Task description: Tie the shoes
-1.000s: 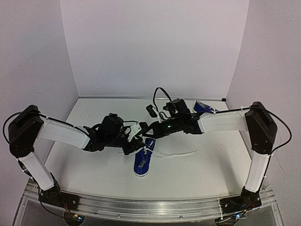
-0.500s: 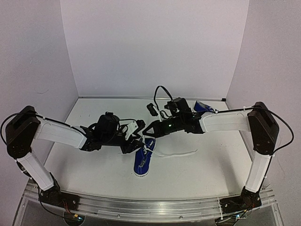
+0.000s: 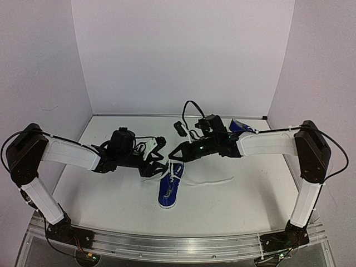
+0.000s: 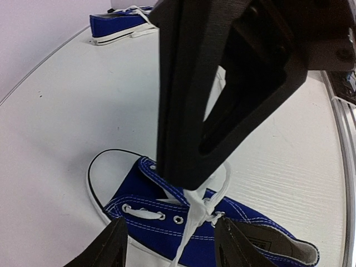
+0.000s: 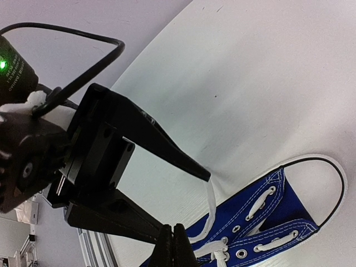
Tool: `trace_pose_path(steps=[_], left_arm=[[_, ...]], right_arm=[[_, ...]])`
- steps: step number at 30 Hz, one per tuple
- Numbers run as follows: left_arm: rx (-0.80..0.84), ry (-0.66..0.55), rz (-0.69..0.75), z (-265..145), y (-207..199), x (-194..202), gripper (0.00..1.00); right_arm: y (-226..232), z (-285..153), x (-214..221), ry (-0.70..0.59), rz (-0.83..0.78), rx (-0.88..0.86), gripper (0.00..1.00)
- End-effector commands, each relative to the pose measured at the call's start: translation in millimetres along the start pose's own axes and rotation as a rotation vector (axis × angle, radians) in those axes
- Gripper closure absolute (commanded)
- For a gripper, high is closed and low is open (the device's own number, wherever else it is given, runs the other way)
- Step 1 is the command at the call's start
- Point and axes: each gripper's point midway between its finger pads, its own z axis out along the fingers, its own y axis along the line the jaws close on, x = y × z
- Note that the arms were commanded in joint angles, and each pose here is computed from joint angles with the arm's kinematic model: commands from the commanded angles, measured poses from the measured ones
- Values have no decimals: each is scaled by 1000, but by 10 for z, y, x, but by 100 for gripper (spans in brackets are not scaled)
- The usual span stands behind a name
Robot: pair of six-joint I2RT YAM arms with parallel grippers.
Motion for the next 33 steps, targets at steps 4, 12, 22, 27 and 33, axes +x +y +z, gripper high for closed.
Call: trace_pose_path(steps=[4, 12, 22, 27, 33], left_arm=[[122, -74, 39, 166, -99, -238, 46], [183, -99, 18, 291, -146, -280, 60], [193, -103, 6, 354, -181, -231, 92], [189, -96, 5, 354, -181, -201, 100], [190, -84, 13, 348, -192, -177, 100]], right_arm=[[170, -132, -142, -37, -35, -34, 100], [138, -136, -150, -42, -30, -14, 100], [28, -181, -152, -48, -6, 16, 100], [-167, -364, -62, -58, 64, 86, 67], [-613, -862, 386, -49, 224, 367, 39]])
